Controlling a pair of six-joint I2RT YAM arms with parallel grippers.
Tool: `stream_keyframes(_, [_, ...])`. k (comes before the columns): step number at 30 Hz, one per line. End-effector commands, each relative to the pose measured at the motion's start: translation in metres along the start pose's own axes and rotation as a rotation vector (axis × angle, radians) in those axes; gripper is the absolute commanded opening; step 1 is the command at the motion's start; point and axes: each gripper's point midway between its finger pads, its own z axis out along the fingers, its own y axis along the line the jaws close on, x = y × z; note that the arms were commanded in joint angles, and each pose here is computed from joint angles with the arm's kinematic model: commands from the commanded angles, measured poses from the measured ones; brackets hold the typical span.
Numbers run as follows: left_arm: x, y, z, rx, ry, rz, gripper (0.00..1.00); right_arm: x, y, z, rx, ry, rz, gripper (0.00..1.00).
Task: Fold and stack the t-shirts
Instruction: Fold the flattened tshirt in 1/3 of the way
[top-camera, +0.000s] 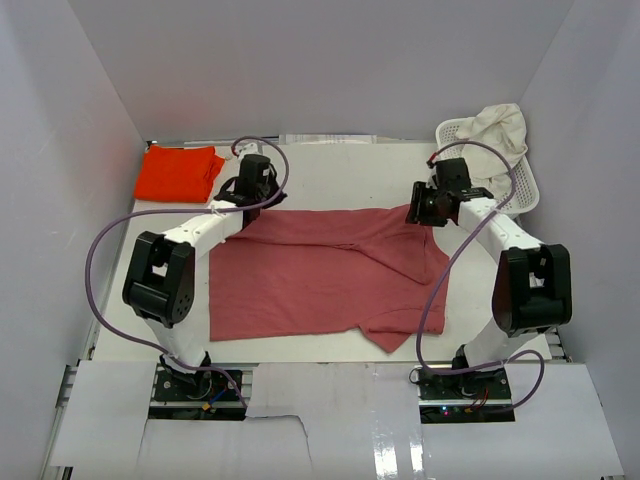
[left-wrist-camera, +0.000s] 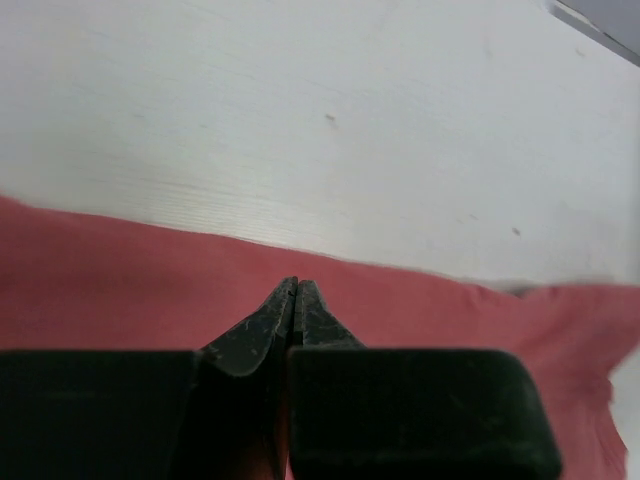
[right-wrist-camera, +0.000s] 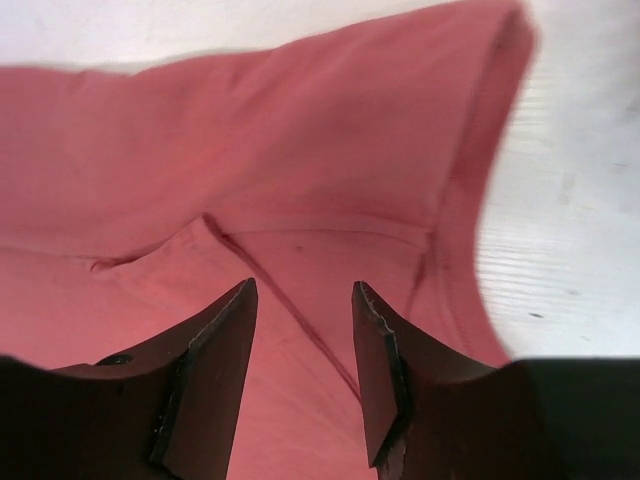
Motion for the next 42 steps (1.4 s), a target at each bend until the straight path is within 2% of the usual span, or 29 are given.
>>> stream_keyframes(1, [-0.008, -0.067, -0.026, 0.246, 0.015, 0.040, 0.13, 0.015, 0.034, 0.010, -0.122, 0.056, -0.085, 0.49])
stream_keyframes(5, [0.018, -0.113, -0.024, 0.412, 0.112, 0.058, 0.13, 0.027, 0.049, 0.025, -0.150, 0.113, -0.120, 0.49])
stream_keyframes(8, [0.034, -0.130, -0.010, 0.430, 0.149, 0.100, 0.13, 0.029, 0.057, 0.032, -0.181, 0.130, -0.130, 0.49])
stream_keyframes(18, [0.070, -0.131, 0.021, 0.421, 0.255, 0.102, 0.13, 0.038, 0.074, 0.051, -0.223, 0.169, -0.160, 0.52])
stream_keyframes(27, [0.105, -0.108, 0.040, 0.341, 0.344, 0.085, 0.12, 0.040, 0.086, 0.065, -0.243, 0.192, -0.177, 0.52])
stream_keyframes(30, [0.107, -0.106, 0.040, 0.336, 0.345, 0.082, 0.12, 0.043, 0.087, 0.067, -0.247, 0.196, -0.176, 0.46])
stream_keyframes(37, [0.114, -0.103, 0.043, 0.331, 0.363, 0.081, 0.12, 0.041, 0.089, 0.063, -0.247, 0.185, -0.179, 0.12])
stream_keyframes(42, [0.118, -0.101, 0.044, 0.324, 0.371, 0.080, 0.12, 0.038, 0.095, 0.053, -0.262, 0.168, -0.188, 0.10])
